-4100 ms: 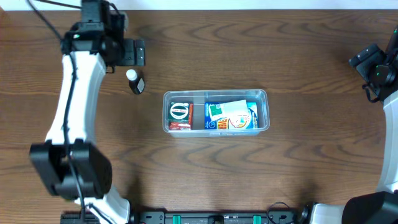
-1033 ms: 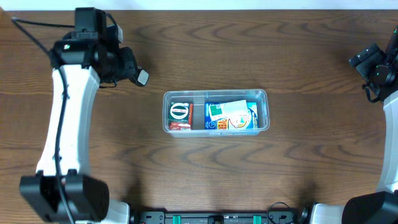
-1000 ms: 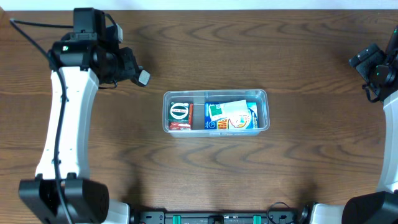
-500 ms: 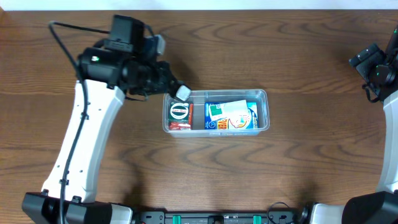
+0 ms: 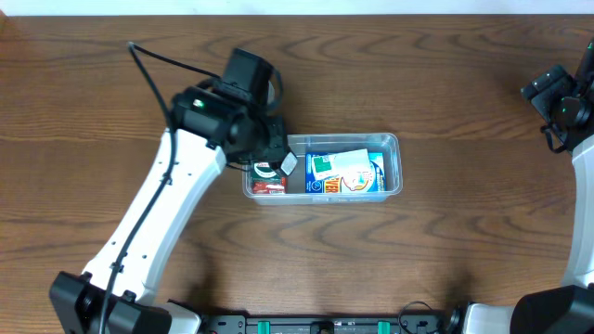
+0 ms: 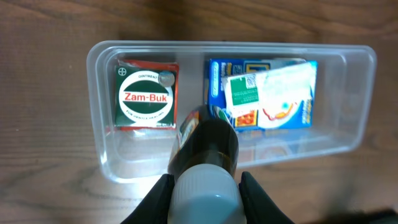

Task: Pack container
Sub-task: 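Carry the bottle over the container and lower it in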

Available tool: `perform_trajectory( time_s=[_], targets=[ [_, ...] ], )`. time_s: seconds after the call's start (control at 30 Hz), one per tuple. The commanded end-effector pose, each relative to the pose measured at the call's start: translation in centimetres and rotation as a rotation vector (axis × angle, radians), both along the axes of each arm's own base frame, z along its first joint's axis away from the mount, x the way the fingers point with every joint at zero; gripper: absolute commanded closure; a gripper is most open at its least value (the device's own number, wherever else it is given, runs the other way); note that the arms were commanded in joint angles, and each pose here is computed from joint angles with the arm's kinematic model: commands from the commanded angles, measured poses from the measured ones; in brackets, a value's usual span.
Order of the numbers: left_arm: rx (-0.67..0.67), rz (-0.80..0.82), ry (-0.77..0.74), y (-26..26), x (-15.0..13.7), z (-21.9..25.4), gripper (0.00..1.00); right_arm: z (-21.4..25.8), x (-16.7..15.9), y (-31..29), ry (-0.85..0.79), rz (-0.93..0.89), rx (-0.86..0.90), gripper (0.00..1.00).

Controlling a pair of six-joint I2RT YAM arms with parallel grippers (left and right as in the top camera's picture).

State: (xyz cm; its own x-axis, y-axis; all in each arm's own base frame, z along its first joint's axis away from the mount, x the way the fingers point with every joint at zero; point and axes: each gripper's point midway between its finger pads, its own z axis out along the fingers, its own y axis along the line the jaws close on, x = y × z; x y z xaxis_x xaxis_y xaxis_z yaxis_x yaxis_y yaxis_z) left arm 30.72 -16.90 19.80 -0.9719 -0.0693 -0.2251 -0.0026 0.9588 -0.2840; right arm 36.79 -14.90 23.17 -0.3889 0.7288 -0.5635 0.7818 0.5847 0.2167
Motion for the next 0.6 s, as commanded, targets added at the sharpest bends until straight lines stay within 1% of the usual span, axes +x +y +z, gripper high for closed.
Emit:
perform_trajectory(
  time_s=[0.0, 0.3, 0.57],
  targets=[
    [0.048, 0.068, -0.034, 0.0, 0.3, -0.5, 0.78, -0.1, 0.0, -0.2, 0.004, -0.003, -0.004, 0.01],
    [0.131, 0.150, -0.117, -0.6, 1.1, -1.9, 0.78, -0.1, 0.0, -0.2, 0.004, -0.003, -0.004, 0.01],
    [0.113, 0.160, -0.144, -2.4, 1.2, -4.9, 0.78, -0.1, 0.0, -0.2, 0.004, -0.003, -0.004, 0.01]
  ],
)
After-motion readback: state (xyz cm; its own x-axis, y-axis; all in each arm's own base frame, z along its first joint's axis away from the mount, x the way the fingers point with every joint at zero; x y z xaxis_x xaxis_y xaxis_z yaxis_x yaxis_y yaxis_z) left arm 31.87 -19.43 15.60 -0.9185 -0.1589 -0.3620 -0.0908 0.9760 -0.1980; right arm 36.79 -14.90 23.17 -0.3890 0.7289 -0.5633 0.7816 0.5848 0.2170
